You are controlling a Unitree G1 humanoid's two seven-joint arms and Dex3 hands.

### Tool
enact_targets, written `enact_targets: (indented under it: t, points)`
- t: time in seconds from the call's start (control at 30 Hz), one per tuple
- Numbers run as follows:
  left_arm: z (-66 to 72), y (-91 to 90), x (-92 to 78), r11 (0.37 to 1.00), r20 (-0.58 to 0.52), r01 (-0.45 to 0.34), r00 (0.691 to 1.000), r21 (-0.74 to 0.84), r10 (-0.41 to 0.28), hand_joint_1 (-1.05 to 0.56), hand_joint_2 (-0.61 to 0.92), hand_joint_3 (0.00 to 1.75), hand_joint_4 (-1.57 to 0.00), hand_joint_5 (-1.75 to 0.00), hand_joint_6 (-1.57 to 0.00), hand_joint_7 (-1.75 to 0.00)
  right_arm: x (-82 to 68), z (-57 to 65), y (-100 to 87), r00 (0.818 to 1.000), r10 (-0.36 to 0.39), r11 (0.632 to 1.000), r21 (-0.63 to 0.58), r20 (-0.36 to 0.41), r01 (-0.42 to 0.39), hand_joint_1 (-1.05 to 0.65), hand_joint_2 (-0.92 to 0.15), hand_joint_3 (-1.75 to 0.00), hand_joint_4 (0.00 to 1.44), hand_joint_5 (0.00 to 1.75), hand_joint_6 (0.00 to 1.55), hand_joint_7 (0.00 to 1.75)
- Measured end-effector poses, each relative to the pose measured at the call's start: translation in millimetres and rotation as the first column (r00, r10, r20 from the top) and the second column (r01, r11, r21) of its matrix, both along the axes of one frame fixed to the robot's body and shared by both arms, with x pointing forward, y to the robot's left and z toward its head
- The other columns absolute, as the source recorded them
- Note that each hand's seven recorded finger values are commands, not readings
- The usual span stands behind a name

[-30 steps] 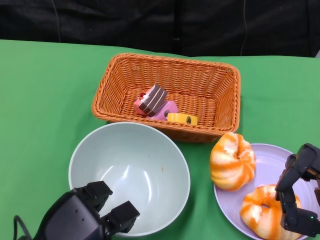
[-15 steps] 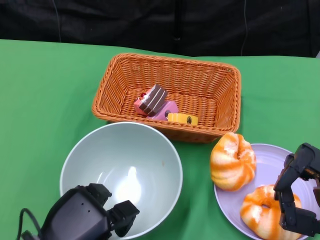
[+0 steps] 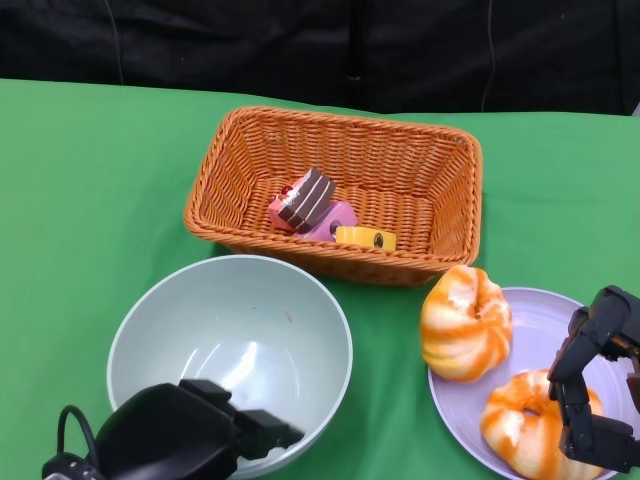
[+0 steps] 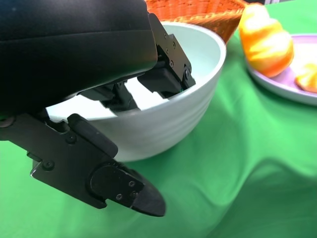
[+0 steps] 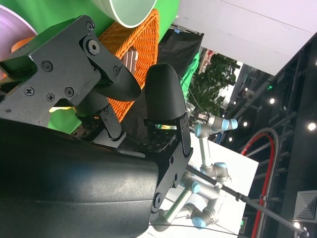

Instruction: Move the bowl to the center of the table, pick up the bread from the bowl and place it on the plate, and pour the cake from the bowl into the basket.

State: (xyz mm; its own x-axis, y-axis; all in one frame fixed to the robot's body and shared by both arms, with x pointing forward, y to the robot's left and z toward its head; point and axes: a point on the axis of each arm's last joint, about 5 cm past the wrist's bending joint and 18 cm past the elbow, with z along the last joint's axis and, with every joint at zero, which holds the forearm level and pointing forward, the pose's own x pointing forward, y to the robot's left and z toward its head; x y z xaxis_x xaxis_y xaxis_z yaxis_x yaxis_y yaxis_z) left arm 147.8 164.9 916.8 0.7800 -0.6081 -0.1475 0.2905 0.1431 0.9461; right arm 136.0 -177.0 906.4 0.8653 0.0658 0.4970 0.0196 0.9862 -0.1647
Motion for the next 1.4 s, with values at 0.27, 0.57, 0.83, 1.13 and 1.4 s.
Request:
enact_targets:
  t: [0.27,0.57,0.83,1.13,1.4]
  points:
    - [20.8,-1.1,-10.7,0.998,0.099,-0.009,0.995,-0.065,0.015,-0.87,0.92,0.08,-0.28,-0.2,-0.37,0.0,0.0,0.5,-2.4,1.0,0.006,1.0,0.002,0.005,-0.006,0.0,-0.46,-1.38,0.82,1.75,0.68,1.64]
    - [35.0,6.1,-21.8,0.948,0.15,-0.014,0.987,-0.317,0.065,-0.78,0.92,0.16,-0.36,-0.27,-0.43,-0.03,0.0,1.5,-4.1,0.997,0.067,0.998,-0.012,0.024,-0.067,-0.02,-0.42,-1.45,0.79,1.75,0.67,1.62]
    - [25.1,1.0,-25.9,0.76,0.165,-0.017,0.973,-0.649,0.162,-0.47,0.92,0.21,-0.55,-0.75,-0.72,-0.16,-0.9,5.0,-5.0,0.989,0.148,0.989,-0.008,-0.001,-0.148,-0.05,-0.42,-1.35,0.76,1.73,0.69,1.51]
    - [15.9,-24.4,-37.6,0.351,0.01,-0.057,0.982,-0.935,0.187,-0.24,0.87,0.34,-0.63,-1.22,-0.55,-0.91,-0.6,7.0,0.4,0.968,0.25,0.968,-0.015,-0.036,-0.251,0.0,-0.32,-1.48,0.82,1.66,0.77,1.39]
    - [7.4,-47.1,-48.9,0.078,-0.155,-0.17,0.974,-0.982,0.167,-0.11,0.54,1.2,-0.72,-1.54,-0.6,-1.38,-0.5,5.8,8.9,0.949,0.312,0.95,-0.016,-0.043,-0.313,0.08,-0.29,-1.55,0.86,1.62,0.82,1.37]
